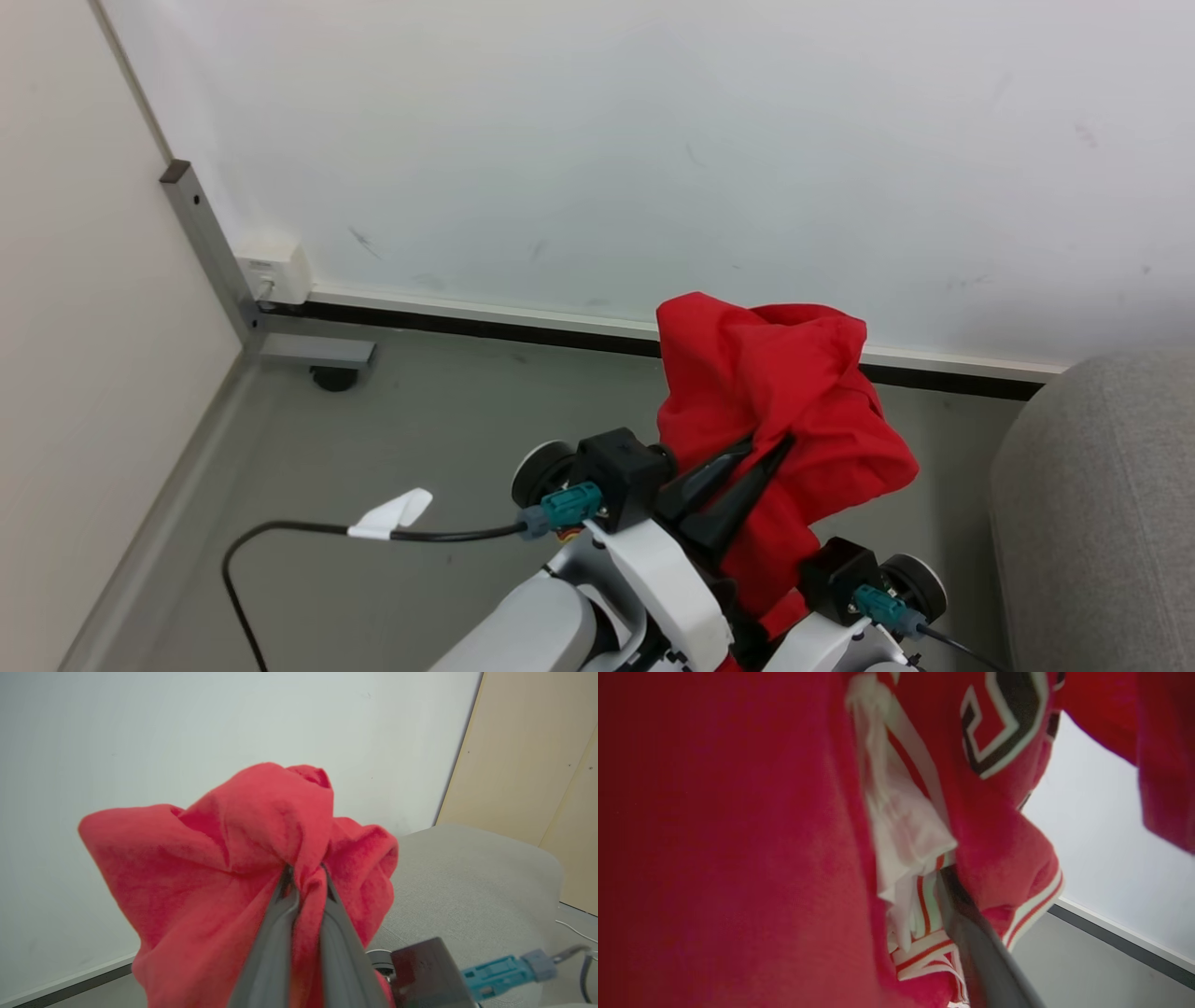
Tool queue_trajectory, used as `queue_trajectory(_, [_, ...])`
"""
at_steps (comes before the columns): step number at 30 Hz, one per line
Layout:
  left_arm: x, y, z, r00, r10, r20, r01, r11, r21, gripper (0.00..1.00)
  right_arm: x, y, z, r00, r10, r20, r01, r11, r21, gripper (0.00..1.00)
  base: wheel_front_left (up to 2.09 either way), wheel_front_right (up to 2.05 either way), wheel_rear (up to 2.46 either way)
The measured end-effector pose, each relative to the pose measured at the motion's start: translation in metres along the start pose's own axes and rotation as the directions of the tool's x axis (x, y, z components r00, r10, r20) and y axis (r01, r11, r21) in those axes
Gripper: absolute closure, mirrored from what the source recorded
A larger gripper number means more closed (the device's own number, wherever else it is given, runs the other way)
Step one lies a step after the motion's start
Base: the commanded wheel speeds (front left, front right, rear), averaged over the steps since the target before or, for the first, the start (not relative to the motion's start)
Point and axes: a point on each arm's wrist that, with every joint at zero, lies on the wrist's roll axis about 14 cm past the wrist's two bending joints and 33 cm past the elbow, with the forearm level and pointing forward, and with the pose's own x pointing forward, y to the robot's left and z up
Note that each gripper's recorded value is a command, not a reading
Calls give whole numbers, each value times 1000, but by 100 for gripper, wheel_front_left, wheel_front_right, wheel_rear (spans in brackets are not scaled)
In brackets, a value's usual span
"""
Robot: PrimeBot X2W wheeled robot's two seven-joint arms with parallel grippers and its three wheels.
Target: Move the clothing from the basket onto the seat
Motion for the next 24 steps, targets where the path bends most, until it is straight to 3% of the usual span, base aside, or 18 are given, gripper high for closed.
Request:
queue_trajectory(1, [-1,0,0,1000,2,-1,-2,1000,0,100,1,0,0,1000,2,-2,-2,1000,1,50,0,0,0])
queue_trajectory(2, [-1,1,0,1000,6,-1,-6,1000,0,100,1,1,-1,1000,3,-4,-3,1000,1,70,0,0,0])
queue_trajectory(3, [-2,2,0,1000,10,-1,-10,1000,-2,100,2,2,-1,1000,6,-4,-6,1000,4,100,0,0,0])
queue_trajectory(24, [5,24,-10,998,65,-17,-65,998,-6,100,-6,-11,15,997,-46,62,43,998,54,100,0,0,0])
